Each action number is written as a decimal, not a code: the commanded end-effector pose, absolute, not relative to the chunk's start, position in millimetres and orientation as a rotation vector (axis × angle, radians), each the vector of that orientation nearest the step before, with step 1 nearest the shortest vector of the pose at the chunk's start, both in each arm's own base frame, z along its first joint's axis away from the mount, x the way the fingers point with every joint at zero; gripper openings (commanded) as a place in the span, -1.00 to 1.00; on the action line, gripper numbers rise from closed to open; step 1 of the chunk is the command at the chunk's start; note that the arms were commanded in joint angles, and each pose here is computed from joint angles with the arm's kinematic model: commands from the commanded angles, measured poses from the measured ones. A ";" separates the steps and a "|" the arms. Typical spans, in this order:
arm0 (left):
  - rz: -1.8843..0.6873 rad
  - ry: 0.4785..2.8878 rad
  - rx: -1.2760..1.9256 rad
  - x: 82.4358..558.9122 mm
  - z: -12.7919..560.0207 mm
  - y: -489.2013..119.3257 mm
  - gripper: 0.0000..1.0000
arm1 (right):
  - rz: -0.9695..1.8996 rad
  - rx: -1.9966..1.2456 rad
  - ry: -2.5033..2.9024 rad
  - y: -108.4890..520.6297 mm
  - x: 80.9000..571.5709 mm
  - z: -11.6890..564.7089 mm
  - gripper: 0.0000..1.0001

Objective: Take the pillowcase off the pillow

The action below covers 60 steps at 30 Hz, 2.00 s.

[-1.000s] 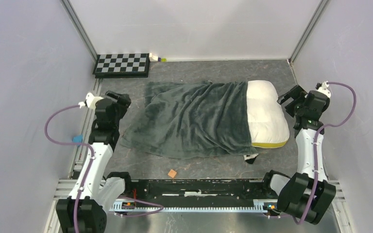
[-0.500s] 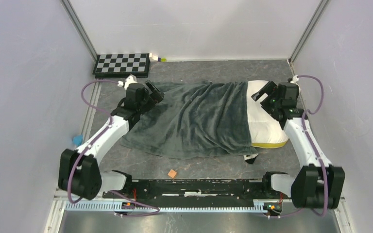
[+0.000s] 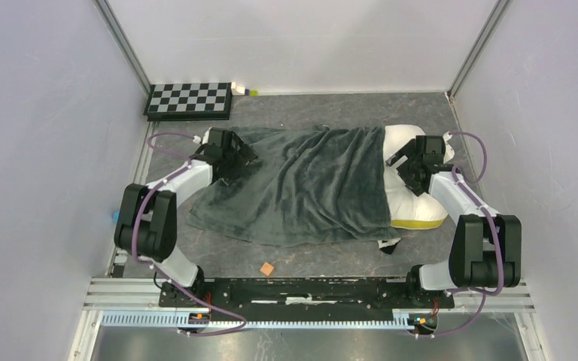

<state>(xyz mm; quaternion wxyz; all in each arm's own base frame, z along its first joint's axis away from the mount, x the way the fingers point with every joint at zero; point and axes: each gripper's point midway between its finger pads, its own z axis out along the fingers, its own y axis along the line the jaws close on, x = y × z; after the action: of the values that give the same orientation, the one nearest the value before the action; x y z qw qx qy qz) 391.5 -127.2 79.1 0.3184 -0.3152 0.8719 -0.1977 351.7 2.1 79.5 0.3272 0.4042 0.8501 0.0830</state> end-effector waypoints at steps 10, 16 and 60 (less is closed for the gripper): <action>-0.258 2.250 -1.330 407.7 38.5 -101.6 0.83 | 0.032 1.099 2.196 -24.3 333.8 61.6 0.96; -0.258 2.225 -1.385 409.4 15.9 -98.4 -0.72 | 0.001 1.098 2.196 -28.1 330.4 60.4 0.96; -0.408 1.635 -1.234 379.2 243.8 38.1 -0.95 | 0.344 0.048 2.063 32.7 383.1 154.4 0.95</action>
<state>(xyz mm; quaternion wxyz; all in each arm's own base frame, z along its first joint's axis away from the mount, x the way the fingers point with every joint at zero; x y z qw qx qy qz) 364.5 49.4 209.5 0.4623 -0.5596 0.6764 -0.1249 364.2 -3.2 149.5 0.5109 0.1530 0.8354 0.1330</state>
